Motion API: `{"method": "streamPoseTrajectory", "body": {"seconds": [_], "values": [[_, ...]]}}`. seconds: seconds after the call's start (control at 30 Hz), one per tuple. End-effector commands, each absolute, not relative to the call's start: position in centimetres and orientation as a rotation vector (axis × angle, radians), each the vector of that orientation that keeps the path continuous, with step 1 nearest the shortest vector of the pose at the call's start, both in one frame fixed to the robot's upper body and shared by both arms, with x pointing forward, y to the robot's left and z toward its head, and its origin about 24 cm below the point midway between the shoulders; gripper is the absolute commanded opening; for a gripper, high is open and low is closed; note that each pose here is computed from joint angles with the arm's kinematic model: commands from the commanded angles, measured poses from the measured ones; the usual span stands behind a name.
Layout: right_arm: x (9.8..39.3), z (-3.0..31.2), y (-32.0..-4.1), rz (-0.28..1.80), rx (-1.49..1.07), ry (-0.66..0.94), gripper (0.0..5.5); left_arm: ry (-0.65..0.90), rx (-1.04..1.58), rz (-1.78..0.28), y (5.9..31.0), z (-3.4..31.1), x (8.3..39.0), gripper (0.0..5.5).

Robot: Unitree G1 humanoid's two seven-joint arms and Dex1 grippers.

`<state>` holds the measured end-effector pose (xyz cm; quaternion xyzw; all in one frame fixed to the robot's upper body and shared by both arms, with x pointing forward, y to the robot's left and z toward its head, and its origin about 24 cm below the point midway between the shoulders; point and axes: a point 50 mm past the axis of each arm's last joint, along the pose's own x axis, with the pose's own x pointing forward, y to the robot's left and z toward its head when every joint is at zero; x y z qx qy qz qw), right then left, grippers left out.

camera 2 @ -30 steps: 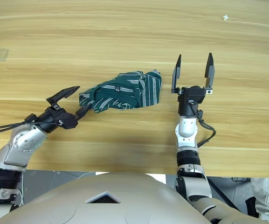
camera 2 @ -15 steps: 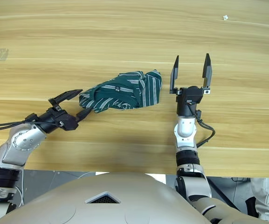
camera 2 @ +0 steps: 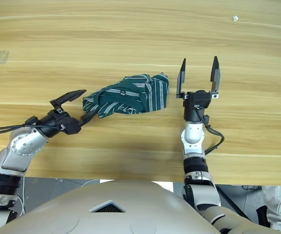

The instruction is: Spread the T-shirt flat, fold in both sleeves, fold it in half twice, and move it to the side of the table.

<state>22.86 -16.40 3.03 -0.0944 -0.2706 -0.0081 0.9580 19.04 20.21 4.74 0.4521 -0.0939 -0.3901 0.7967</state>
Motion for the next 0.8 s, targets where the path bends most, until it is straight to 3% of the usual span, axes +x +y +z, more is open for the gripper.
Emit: {"method": "streamPoseTrajectory", "body": {"seconds": [0.03,0.8], "values": [[22.9,2.8,-16.2,-0.013,-0.195,-0.538,3.89,-0.195,0.987,-0.842,20.3,4.8,19.6,3.53],[22.9,2.9,-15.9,-0.004,-0.201,-0.544,3.89,-0.182,1.058,-0.849,20.6,4.3,20.7,3.53]]}}
